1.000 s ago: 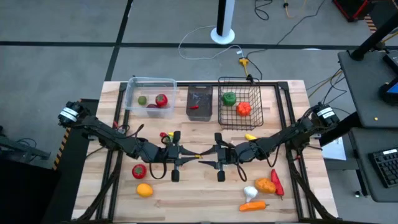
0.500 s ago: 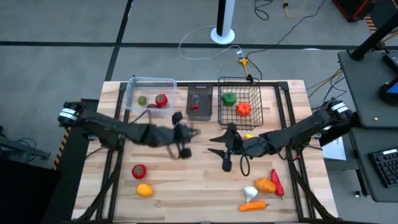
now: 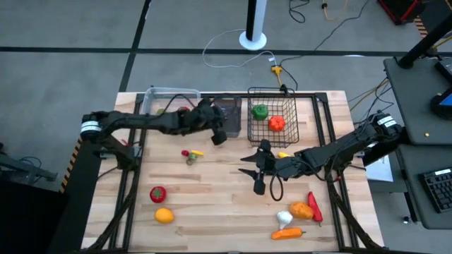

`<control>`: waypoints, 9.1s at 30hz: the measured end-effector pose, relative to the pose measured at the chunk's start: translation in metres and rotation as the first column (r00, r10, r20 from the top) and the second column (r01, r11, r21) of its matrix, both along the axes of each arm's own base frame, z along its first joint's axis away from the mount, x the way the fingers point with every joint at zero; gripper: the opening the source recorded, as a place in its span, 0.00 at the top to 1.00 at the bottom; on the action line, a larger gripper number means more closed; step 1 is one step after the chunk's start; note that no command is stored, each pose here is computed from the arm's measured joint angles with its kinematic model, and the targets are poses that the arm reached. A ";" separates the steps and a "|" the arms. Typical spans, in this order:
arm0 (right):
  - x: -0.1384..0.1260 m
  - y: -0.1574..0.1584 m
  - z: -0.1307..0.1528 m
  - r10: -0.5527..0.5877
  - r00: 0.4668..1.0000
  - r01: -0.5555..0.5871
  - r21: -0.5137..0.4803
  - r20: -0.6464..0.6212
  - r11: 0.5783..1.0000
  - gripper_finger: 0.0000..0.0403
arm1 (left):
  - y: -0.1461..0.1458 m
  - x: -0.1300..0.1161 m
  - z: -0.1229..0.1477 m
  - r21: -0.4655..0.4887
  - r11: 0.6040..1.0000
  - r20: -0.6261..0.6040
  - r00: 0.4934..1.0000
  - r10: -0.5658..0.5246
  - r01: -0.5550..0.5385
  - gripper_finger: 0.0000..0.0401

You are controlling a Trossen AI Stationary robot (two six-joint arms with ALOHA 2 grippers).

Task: Sort produce into baskets
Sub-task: Put the yellow corn into the black bin, then put the brown potato into the black basket

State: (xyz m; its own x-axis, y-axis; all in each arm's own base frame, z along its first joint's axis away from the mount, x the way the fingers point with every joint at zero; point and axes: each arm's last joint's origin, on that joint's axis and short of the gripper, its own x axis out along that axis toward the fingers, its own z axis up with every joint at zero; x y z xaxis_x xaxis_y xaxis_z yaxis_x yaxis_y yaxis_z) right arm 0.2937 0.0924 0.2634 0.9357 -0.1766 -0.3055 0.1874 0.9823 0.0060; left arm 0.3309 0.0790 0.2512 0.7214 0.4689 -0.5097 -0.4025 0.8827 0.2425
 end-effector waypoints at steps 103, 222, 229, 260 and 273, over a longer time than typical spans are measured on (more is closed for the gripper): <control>-0.079 0.100 0.008 0.139 0.520 0.114 0.230 -0.843 0.966 0.58 | -0.275 -0.105 0.047 -0.022 0.952 0.006 0.952 -0.305 0.305 0.58; -0.006 -0.161 0.047 -0.471 0.497 0.742 0.075 -0.729 0.666 0.33 | -0.267 -0.109 0.029 0.021 0.986 0.044 0.985 -0.167 0.166 0.58; 0.001 -0.175 0.027 -0.487 0.492 0.766 0.092 -0.722 0.637 0.32 | -0.267 -0.109 0.029 0.018 0.986 0.046 0.985 -0.165 0.164 0.58; -0.013 -0.195 -0.028 -0.174 0.510 0.390 0.046 -0.842 0.920 0.32 | -0.267 -0.109 0.029 0.015 0.987 0.047 0.985 -0.163 0.163 0.58; -0.017 -0.194 -0.049 -0.076 0.501 0.128 -0.013 -0.862 0.992 0.31 | -0.267 -0.109 0.029 0.016 0.986 0.047 0.985 -0.164 0.163 0.58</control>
